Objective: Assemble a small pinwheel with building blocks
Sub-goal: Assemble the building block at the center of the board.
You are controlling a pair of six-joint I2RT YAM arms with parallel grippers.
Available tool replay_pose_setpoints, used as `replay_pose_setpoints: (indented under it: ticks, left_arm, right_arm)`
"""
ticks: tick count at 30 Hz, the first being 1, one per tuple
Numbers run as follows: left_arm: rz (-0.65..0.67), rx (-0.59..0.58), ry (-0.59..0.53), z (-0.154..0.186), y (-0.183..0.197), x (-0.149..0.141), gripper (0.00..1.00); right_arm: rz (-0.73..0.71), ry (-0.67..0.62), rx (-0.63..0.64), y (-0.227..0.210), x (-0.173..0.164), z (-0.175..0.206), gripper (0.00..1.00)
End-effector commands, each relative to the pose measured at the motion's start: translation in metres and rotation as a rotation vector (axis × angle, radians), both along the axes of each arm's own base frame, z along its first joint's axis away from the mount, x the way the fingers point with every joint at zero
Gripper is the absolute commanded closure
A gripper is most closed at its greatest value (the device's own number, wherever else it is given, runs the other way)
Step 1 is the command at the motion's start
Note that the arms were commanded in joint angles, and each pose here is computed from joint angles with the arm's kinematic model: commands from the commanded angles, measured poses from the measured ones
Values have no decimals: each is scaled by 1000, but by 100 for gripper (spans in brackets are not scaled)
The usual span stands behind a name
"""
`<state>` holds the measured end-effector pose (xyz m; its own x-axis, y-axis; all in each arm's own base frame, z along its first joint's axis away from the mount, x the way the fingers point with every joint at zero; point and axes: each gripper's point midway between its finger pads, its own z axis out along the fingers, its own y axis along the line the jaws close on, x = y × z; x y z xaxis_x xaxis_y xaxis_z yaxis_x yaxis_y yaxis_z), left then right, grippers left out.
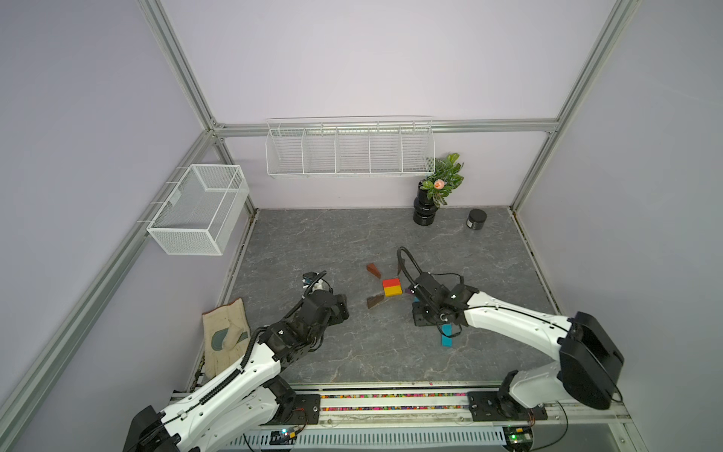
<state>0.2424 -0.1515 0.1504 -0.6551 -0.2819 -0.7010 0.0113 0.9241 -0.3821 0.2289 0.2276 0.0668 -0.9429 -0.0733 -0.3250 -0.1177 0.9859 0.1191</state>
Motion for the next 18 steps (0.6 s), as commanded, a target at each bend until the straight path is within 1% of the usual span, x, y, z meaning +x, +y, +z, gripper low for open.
replay_pose_setpoints:
  ticks: [1, 8, 12, 15, 18]
  left_arm:
    - [13, -26, -20, 11, 0, 2, 23]
    - [23, -33, -28, 10, 6, -1, 23]
    - [25, -34, -25, 7, 7, -3, 23]
    - [27, -31, -21, 5, 8, -4, 23]
    - [26, -30, -20, 5, 8, -4, 23]
  right_arm:
    - [-26, 1, 27, 22, 10, -4, 72]
    - [9, 72, -2, 43, 12, -32, 71]
    - [21, 101, -14, 49, 12, -43, 67]
    - [29, 112, -26, 52, 12, -46, 61]
    - [38, 100, -39, 52, 16, -40, 50]
